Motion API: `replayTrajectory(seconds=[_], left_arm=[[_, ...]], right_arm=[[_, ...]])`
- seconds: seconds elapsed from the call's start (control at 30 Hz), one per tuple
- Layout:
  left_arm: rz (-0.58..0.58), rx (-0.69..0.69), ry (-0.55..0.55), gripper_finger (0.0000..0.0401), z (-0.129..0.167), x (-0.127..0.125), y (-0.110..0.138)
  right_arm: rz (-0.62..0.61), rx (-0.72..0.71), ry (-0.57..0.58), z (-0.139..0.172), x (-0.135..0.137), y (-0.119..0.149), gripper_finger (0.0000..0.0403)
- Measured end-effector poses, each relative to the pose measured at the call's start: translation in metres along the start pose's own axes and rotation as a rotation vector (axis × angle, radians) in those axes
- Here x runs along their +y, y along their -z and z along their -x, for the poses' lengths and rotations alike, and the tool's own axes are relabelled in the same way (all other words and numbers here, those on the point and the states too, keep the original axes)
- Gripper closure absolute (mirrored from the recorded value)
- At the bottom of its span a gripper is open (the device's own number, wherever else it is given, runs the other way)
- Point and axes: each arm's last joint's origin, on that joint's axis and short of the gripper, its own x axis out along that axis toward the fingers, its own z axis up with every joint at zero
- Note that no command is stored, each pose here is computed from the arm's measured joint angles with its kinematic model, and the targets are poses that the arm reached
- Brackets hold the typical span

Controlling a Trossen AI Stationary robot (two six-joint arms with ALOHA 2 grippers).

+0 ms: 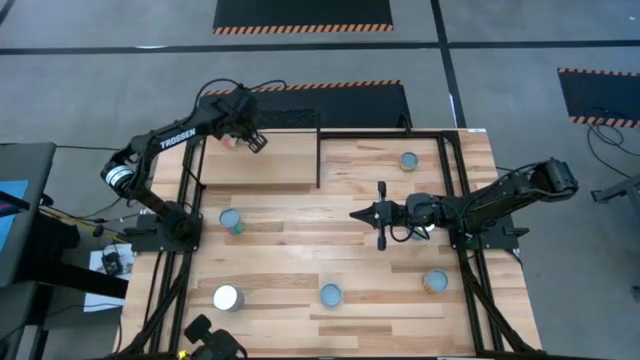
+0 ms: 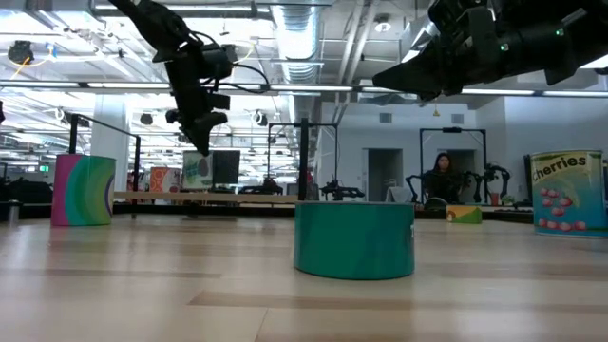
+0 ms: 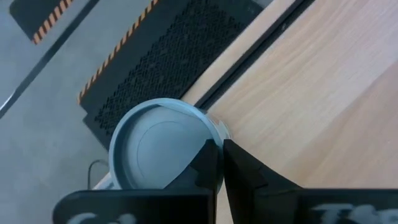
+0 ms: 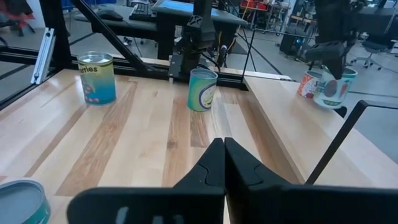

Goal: Pick and place cans onto a shelf
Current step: Put the canned mixed vegetables on the shelf

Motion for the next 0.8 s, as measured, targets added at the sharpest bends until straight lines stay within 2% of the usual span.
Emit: replayTrajectory(seconds=[0.53, 0.8], left_arm=[[0.033, -0.031, 0.058, 0.0401, -0.0010, -0.0001, -0.0014], [0.043, 0.010, 0.076, 0.0401, -0.0105, 0.0007, 0.0008]], right_arm=[[0.002, -0.001, 0.000, 0.0000, 0.0000, -0.0001, 0.0390], [0.002, 0.000, 0.000, 0.0000, 0.0000, 0.0000, 0.0390]])
